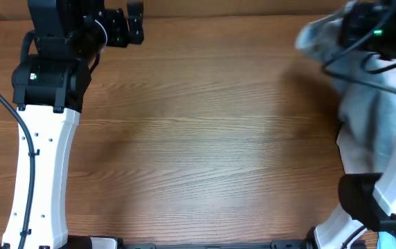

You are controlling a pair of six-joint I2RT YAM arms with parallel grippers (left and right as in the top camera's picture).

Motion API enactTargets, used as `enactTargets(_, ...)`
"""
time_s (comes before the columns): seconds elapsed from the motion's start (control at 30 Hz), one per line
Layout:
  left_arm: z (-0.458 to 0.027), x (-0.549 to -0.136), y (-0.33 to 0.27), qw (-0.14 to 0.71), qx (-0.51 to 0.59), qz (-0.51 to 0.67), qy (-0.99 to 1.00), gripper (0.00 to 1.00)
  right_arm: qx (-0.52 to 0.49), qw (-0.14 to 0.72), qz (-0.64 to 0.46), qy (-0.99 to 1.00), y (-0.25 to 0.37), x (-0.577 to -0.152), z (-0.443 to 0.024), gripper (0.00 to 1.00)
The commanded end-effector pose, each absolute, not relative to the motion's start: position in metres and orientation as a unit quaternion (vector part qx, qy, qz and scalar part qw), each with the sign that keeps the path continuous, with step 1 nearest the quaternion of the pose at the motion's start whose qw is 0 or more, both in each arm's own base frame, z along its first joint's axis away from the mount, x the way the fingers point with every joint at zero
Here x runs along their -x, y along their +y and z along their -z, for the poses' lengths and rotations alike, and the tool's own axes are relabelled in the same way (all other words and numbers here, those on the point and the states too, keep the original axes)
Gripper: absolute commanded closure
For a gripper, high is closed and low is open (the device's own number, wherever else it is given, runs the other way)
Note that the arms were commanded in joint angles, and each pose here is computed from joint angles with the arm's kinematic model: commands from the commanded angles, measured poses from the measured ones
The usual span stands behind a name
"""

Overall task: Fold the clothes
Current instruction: 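Grasp the light-blue denim shorts with the right gripper and drag them left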

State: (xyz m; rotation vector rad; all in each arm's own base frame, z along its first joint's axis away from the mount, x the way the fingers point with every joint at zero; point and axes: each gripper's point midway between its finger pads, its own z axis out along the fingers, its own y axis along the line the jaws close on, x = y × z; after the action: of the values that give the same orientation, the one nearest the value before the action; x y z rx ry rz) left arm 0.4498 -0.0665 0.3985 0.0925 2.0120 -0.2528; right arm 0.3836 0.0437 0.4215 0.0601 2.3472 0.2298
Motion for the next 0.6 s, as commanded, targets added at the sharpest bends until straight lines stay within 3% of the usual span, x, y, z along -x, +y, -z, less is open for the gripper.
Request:
enactTargets(0.0,-0.401,-0.442,-0.061,0.525,-0.052,0.085,0.845,0.0,0.037,0.339,-0.137,0.93,0.099,-0.39,-0.398,0.96)
enactTargets(0.3,-0.395,-0.441,-0.05,0.517,-0.059,0.064,0.852,0.0,0.141,0.201,-0.243,0.938,0.237,-0.401,-0.299,0.96)
enactTargets(0.57,-0.388,-0.45,-0.034,0.514,-0.043,0.053,0.855,0.0,0.246,0.085,-0.328,0.908,0.331,-0.325,-0.269,0.93)
